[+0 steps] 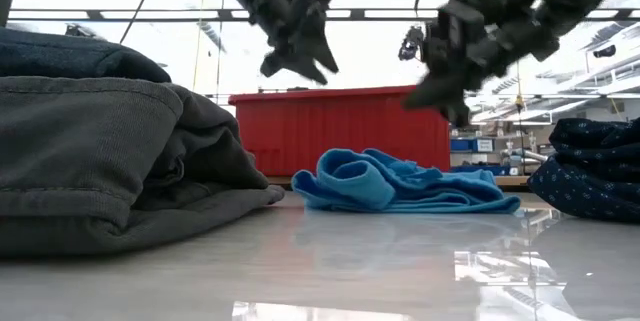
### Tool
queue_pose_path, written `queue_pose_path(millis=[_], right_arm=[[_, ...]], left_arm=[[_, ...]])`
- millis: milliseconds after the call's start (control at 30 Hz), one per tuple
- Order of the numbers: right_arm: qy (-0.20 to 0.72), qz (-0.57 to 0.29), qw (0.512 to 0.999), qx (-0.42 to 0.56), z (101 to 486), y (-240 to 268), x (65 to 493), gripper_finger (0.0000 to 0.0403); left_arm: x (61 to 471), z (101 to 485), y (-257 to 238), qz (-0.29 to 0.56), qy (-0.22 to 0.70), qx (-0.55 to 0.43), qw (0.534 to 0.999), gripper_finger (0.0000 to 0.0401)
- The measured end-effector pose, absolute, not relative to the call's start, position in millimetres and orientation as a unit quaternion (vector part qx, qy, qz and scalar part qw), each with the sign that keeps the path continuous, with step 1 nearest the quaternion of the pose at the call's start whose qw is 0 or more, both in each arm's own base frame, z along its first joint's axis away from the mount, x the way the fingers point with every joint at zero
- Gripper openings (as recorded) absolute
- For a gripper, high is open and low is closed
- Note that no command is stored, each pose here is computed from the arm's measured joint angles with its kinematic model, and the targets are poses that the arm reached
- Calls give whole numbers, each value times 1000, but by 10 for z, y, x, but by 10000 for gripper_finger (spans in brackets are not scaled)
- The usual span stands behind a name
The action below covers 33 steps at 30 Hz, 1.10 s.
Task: Fold laundry
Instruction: Adjust the red bin
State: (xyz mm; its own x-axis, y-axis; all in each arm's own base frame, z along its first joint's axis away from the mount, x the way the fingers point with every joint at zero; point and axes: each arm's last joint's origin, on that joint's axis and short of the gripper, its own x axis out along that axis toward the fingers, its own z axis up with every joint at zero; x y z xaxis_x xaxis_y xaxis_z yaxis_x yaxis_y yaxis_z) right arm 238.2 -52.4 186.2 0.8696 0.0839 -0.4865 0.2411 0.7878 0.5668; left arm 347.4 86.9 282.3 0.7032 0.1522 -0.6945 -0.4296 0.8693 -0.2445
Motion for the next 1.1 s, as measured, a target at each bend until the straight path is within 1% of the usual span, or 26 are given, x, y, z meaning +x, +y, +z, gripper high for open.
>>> queue_pose_path(millis=[100, 200, 300, 400, 467, 567, 633, 667, 733, 800, 900, 967, 1100], right_arm=[[191, -80, 945, 252, 2152, -768, 2392, 25], [153, -119, 957, 216, 2401, -1041, 2457, 20], [116, -146, 966, 180, 2677, -1312, 2567, 16], [101, -191, 967, 136, 2920, -1598, 2682, 13], [97, -241, 960, 108, 3081, -1834, 2732, 13], [102, -322, 937, 94, 3252, -2250, 2757, 15], [110, -353, 924, 100, 3302, -2540, 2754, 17], [113, -356, 922, 104, 3314, -2679, 2752, 17], [126, -340, 924, 120, 3293, -2943, 2745, 17], [147, -334, 920, 140, 3229, -3164, 2738, 17], [196, -347, 900, 179, 3070, -3412, 2706, 16], [213, -343, 891, 207, 3007, -3534, 2684, 16], [239, -279, 893, 262, 2884, -3611, 2660, 16]], left_arm=[[3339, 3101, 1286, 218, 303, -152, 915, 164], [3193, 3270, 1767, 280, 263, -113, 916, 157], [2987, 3455, 2231, 345, 192, -59, 917, 154], [2716, 3600, 2637, 408, 112, -21, 906, 153], [2531, 3644, 2885, 446, 68, -9, 892, 153], [2305, 3508, 3256, 492, 36, -47, 869, 153], [2226, 3307, 3466, 487, 38, -87, 868, 153], [2202, 3199, 3552, 478, 42, -109, 870, 153], [2164, 3021, 3692, 467, 52, -128, 874, 153], [2133, 2941, 3784, 454, 51, -136, 879, 153], [2113, 2873, 3832, 452, 60, -139, 879, 153], [2121, 2873, 3824, 450, 62, -138, 880, 153], [2142, 2888, 3760, 431, 83, -140, 888, 153]])
